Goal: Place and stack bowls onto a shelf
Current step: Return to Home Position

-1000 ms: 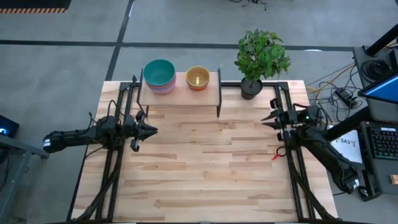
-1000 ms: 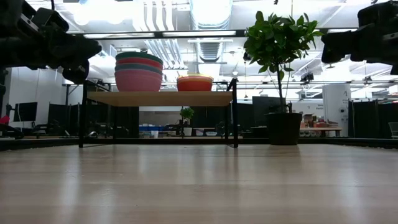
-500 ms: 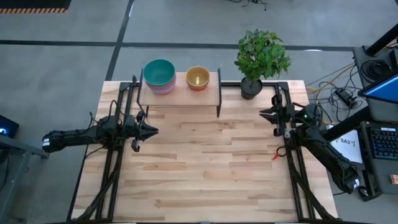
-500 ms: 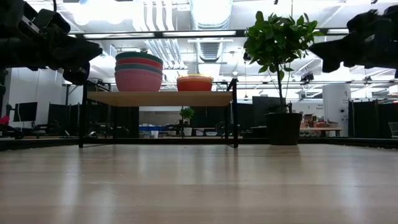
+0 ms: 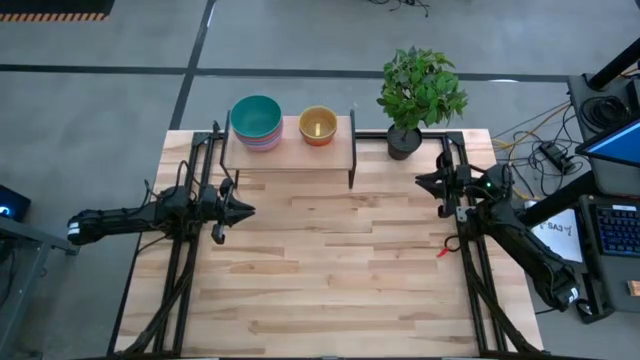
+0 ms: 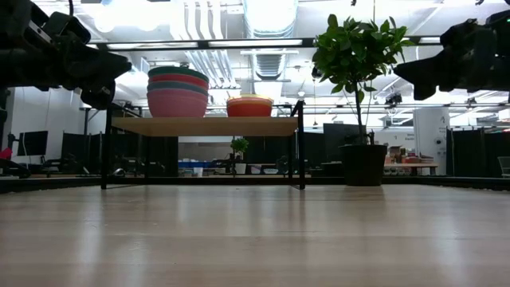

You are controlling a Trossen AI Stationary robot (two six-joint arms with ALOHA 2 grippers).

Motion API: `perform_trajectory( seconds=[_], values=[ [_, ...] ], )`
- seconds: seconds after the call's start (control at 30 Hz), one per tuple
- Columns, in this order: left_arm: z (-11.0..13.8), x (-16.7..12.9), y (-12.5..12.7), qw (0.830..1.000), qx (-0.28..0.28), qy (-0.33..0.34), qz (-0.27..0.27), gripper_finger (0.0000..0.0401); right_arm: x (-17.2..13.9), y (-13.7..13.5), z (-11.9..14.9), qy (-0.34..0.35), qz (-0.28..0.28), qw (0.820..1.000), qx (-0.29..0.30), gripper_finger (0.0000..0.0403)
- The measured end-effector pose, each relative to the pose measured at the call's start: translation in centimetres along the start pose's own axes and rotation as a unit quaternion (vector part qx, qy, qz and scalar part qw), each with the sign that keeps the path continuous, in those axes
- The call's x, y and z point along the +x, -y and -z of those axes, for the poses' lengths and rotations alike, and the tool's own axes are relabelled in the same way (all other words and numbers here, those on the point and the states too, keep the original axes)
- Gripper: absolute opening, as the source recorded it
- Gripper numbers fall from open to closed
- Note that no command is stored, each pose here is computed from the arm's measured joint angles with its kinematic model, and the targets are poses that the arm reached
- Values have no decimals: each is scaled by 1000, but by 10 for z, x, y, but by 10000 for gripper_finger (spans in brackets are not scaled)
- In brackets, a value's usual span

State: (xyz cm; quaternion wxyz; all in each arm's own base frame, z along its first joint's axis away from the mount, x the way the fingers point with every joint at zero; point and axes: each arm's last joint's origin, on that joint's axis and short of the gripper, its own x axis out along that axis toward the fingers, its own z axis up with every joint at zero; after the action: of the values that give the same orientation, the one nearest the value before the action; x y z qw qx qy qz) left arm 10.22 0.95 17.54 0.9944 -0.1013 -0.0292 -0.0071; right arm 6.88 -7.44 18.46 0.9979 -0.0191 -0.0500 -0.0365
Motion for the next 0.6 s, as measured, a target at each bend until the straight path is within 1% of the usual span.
perform_trajectory(
  seconds=[0.1,0.2,0.27,0.33,0.37,0.43,0.5,0.57,0.6],
  values=[
    [0,0,0,1000,0,0,0,38,1,-1,0,-1,-3,1000,-2,43],
    [0,0,0,1000,0,0,0,38,3,-6,0,4,-20,1000,-11,43],
    [0,0,0,1000,0,0,0,38,4,-11,-1,9,-41,999,-10,43],
    [0,0,0,1000,0,0,0,38,6,-18,-1,10,-74,997,21,43],
    [0,0,0,1000,0,0,0,38,7,-22,-1,11,-94,995,27,43],
    [0,0,0,1000,0,-1,0,38,9,-30,-1,14,-134,991,8,43],
    [0,0,0,1000,0,-1,0,38,10,-39,3,12,-176,984,-26,43],
    [0,0,0,1000,0,-2,0,38,10,-50,8,12,-228,971,-71,43],
    [0,0,0,1000,0,-2,0,38,11,-55,13,1,-248,965,-83,43]
  ],
)
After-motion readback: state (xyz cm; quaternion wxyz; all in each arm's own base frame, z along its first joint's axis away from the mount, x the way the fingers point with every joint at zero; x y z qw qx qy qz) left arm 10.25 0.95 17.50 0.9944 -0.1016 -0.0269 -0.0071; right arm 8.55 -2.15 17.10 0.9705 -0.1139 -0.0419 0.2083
